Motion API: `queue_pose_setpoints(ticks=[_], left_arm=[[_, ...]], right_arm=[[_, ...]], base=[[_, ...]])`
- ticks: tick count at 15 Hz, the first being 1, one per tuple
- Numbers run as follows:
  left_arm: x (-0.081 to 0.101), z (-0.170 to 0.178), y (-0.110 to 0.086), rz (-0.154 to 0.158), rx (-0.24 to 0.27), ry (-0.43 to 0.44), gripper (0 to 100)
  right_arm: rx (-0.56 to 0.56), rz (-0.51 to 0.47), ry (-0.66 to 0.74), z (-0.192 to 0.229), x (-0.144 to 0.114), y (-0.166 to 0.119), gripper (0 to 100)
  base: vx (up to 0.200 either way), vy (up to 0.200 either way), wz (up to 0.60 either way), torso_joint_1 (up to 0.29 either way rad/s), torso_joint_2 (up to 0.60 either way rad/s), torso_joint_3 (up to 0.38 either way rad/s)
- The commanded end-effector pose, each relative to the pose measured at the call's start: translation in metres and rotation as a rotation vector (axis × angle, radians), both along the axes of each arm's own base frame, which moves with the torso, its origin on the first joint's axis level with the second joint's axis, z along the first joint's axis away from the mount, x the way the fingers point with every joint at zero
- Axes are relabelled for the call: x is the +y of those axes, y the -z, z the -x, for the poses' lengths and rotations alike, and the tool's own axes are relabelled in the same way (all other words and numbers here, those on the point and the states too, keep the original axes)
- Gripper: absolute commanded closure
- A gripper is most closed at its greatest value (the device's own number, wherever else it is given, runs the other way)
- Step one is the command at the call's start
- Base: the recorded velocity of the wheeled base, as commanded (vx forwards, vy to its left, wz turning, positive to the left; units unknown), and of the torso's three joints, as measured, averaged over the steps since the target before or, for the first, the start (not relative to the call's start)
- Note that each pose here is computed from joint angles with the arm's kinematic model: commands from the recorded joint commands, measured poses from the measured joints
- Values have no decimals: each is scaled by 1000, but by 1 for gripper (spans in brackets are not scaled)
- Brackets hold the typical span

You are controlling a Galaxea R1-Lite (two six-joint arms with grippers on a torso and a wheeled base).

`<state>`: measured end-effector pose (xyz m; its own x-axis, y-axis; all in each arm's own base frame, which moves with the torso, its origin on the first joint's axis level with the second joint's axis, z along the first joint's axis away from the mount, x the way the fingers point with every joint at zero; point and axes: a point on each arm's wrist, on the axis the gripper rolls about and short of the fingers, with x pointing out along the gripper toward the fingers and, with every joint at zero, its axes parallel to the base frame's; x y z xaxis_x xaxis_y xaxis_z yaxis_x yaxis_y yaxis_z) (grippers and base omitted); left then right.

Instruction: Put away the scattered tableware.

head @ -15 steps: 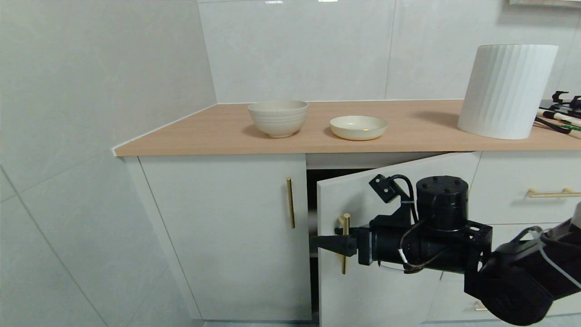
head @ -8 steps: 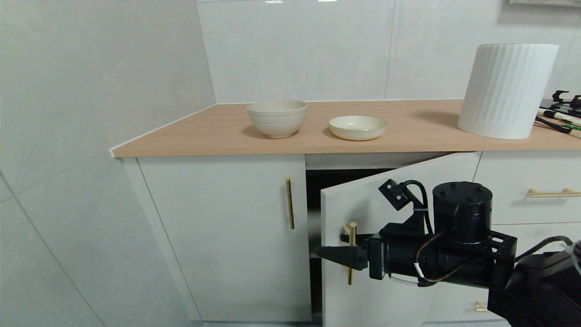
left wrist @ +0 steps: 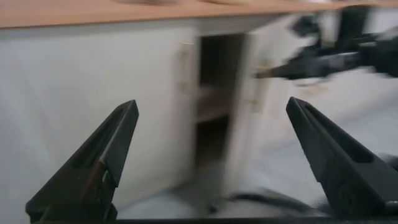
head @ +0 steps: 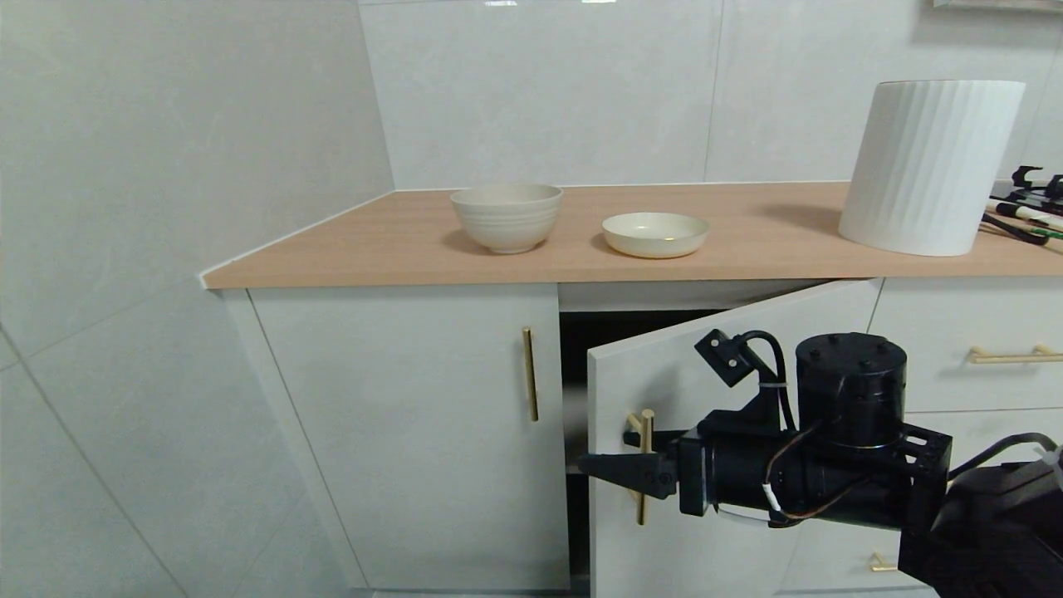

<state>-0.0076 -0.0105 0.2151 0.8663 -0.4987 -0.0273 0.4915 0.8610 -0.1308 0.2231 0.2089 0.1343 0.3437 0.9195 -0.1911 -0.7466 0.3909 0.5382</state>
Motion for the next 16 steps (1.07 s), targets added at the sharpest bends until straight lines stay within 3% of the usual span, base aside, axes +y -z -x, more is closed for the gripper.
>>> queue_pose_setpoints(ticks=[1, 3, 5, 7, 8, 11, 12, 15, 16], left_arm=[[-13, -103, -38, 31, 292, 266, 0], [-31, -149, -17, 24, 439, 364, 0], [-44, -183, 14, 13, 527, 403, 0], [-64, -196, 55, -12, 600, 477, 0], [-73, -201, 74, -25, 625, 509, 0], [-89, -212, 99, -38, 648, 549, 0], [-92, -215, 99, -18, 653, 550, 100], [-102, -240, 96, 45, 598, 536, 100], [-110, -259, 106, 51, 552, 531, 100]], right_arm=[[-5, -2, -1, 0, 0, -1, 0], [-7, -3, 0, 1, 0, -1, 0], [-6, -2, 0, 1, 0, -1, 0], [-2, 1, 0, 0, 0, 0, 0], [-1, 2, 0, 0, 0, 1, 0], [1, 4, 2, -1, 0, 2, 0], [1, 4, 2, -1, 0, 2, 0], [-1, 2, 2, 0, 0, 1, 0], [-1, 2, 2, 0, 0, 1, 0]], base=[[0, 0, 0, 0, 0, 0], [0, 0, 0, 0, 0, 0], [0, 0, 0, 0, 0, 0], [0, 0, 0, 0, 0, 0], [0, 0, 0, 0, 0, 0], [0, 0, 0, 0, 0, 0], [0, 0, 0, 0, 0, 0], [0, 0, 0, 0, 0, 0], [0, 0, 0, 0, 0, 0]])
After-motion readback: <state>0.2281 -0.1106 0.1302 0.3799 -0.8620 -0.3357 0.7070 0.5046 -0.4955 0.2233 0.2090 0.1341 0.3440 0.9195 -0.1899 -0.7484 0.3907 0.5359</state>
